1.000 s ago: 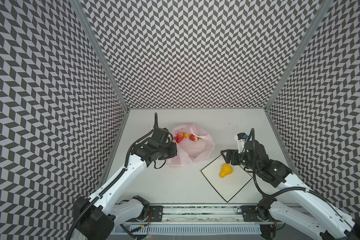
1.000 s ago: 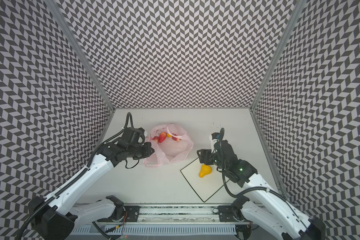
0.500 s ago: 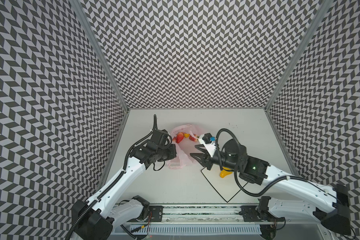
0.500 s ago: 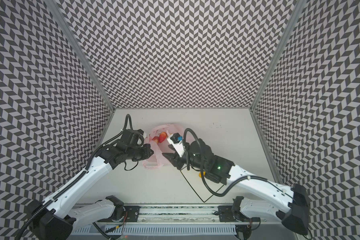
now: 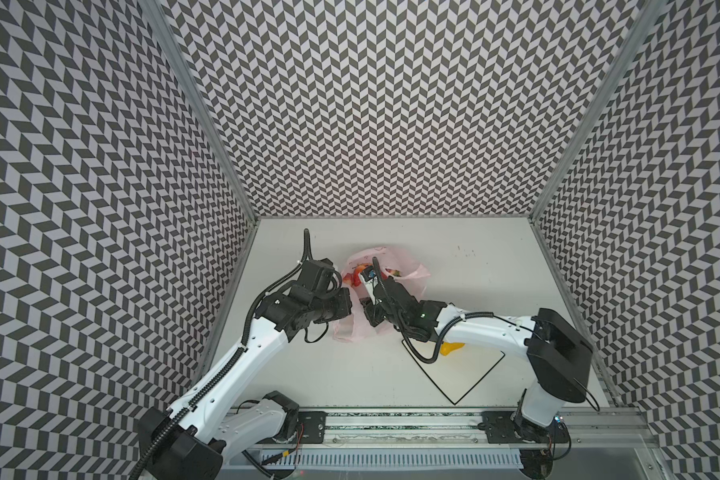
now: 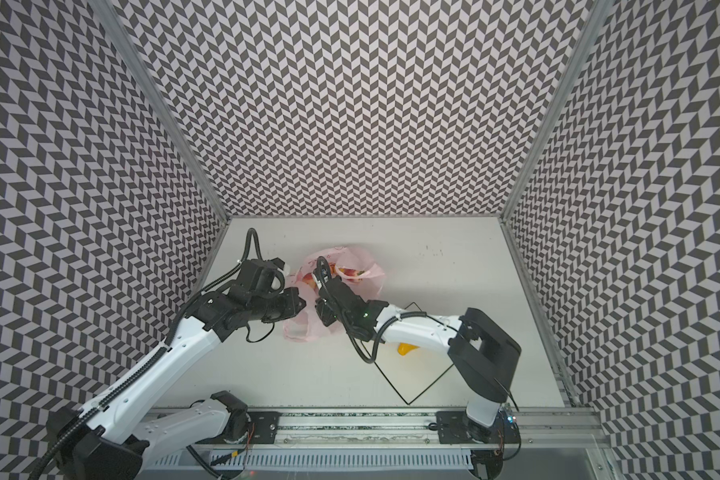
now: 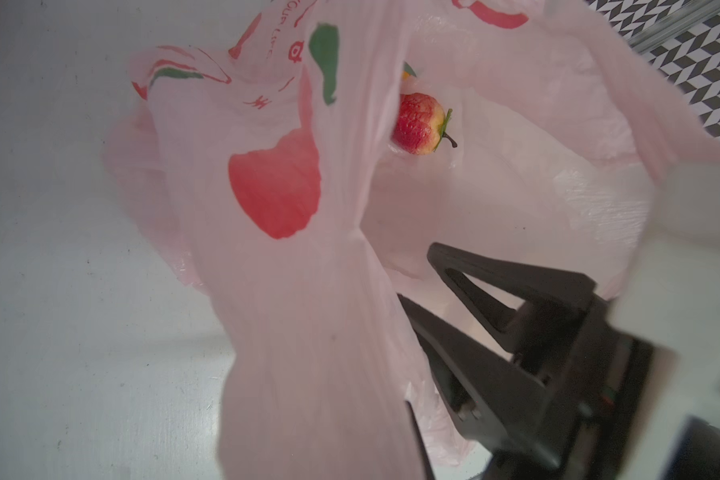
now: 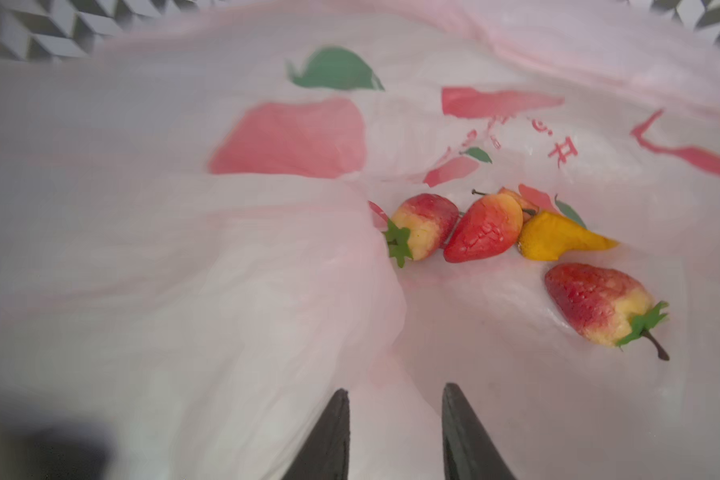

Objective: Take the fake fruits out of the plastic bag
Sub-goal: 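Move the open right gripper back into the pink bag's mouth, then grasp a red-and-yellow strawberry in the bag with the right gripper and lift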

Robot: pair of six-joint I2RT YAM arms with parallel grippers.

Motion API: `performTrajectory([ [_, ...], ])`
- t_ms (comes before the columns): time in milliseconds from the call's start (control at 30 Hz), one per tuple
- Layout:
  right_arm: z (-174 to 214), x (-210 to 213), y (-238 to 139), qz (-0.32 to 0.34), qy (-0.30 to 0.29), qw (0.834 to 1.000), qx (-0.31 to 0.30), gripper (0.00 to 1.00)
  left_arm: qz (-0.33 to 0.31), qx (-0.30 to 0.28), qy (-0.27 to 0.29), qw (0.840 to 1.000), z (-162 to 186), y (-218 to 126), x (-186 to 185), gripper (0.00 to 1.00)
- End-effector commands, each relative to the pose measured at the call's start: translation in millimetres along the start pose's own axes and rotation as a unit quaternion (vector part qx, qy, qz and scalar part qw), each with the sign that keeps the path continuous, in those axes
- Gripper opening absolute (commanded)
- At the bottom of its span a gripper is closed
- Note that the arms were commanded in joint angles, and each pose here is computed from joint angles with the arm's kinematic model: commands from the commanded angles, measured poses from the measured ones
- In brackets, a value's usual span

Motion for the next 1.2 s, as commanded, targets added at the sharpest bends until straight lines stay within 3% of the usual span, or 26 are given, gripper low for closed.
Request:
performTrajectory([
  [0,-26,-27,18,0.058,0.118,0.99,-0.046,0.34,-0.009,-0.001,-0.006,1.0,4,-3,3,0.0],
  [133,-24,-63,40,0.101,0.214,0.971,-0.037,0.39,-0.016,0.016,-0.009,1.0,12,-2,6,0.0],
  [267,-22,-96,60,0.168,0.307,0.936,-0.036,0.67,-0.015,0.026,-0.01,1.0,17,-1,7,0.0],
  [367,-24,-102,75,0.194,0.321,0.926,-0.038,0.77,-0.013,0.03,-0.01,0.999,17,1,6,0.0],
  [933,-35,-144,122,0.238,0.366,0.893,-0.112,0.82,-0.013,0.047,-0.003,0.999,18,1,4,0.0],
  [1167,-46,-153,135,0.237,0.361,0.892,-0.134,0.81,-0.014,0.051,-0.006,0.999,20,0,5,0.0],
])
Point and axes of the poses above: each gripper's point midway between its finger pads, its own y axis out along the fingers, its own x axis along the line the jaws close on, z = x × y, the point moved 5 cm from there along -y, back along the fingers, and after that the axes turned 15 degrees about y, right-handed, at the moved point
